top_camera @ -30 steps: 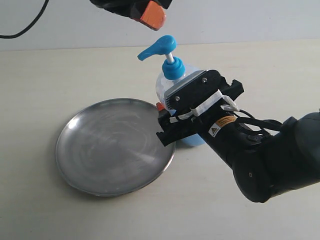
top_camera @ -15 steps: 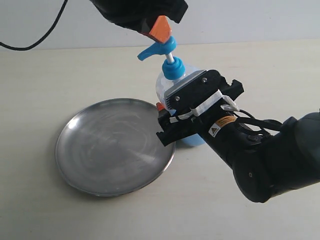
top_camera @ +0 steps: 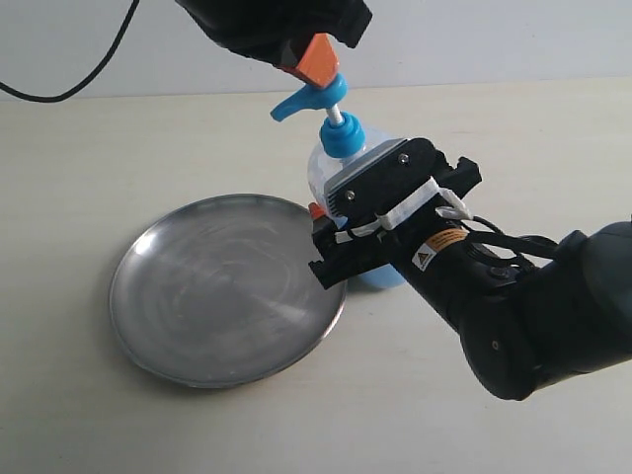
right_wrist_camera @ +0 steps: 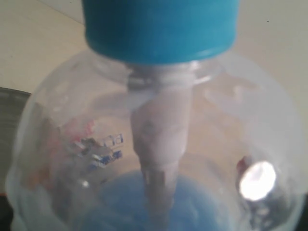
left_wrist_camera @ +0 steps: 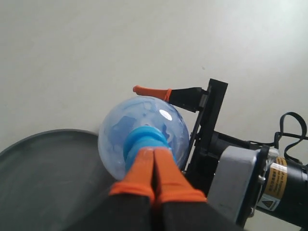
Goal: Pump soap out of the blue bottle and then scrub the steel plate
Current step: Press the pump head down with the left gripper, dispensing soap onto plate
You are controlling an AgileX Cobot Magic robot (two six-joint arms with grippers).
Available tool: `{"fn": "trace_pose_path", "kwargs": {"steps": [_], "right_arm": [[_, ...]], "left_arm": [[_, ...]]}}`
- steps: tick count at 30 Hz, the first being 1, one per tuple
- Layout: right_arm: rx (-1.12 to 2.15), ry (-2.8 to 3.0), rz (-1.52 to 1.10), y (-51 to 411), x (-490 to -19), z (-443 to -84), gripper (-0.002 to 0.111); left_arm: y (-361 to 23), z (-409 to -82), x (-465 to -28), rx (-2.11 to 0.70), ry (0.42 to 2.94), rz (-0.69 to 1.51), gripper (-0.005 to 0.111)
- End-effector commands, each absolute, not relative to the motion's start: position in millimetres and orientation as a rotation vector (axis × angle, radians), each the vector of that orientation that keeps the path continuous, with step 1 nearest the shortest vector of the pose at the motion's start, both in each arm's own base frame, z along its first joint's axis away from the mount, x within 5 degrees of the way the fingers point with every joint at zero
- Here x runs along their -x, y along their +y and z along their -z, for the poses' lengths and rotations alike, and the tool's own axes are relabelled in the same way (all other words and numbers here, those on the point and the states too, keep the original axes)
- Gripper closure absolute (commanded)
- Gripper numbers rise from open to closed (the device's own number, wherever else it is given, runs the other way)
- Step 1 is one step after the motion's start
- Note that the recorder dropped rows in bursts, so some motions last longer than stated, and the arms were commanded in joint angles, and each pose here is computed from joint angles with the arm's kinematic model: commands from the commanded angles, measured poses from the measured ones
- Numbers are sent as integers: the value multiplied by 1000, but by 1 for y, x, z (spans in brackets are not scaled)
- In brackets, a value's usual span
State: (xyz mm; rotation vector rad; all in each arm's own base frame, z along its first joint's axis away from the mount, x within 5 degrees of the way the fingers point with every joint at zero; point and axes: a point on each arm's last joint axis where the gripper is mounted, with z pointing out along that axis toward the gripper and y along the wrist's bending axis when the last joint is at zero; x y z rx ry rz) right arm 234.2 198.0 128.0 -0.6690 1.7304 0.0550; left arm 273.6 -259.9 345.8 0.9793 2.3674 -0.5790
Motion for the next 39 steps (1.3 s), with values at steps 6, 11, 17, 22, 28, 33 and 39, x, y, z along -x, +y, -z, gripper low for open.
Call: {"fn": "trace_pose_path", "kwargs": {"steps": [6,11,17,22,28,33,39], "right_arm": [[697,1642,-88,205,-236,-136,108],[693,1643,-98,205,-235,-136,108],[698,1636,-113,207,-235,-137,108],[693,1626,-112,207,-235,-138,108],[691,1622,-112,207,-235,-138,108],[691,1622,-112,207,-235,-138,108],[680,1627,-124,207,-235,-138,108]], "left_arm": [[-261,-316,-271,-1014,2477,555,107],[-261,-310,-271,-1017,2497,549,107],[-261,-310,-271,-1016,2495,549,107],[-261,-309,-271,-1016,2498,549,107],[-265,-290,-275,-1044,2570,530,107],[-268,-279,-278,-1053,2600,523,107],[-269,-274,-279,-1060,2621,521,107]]}}
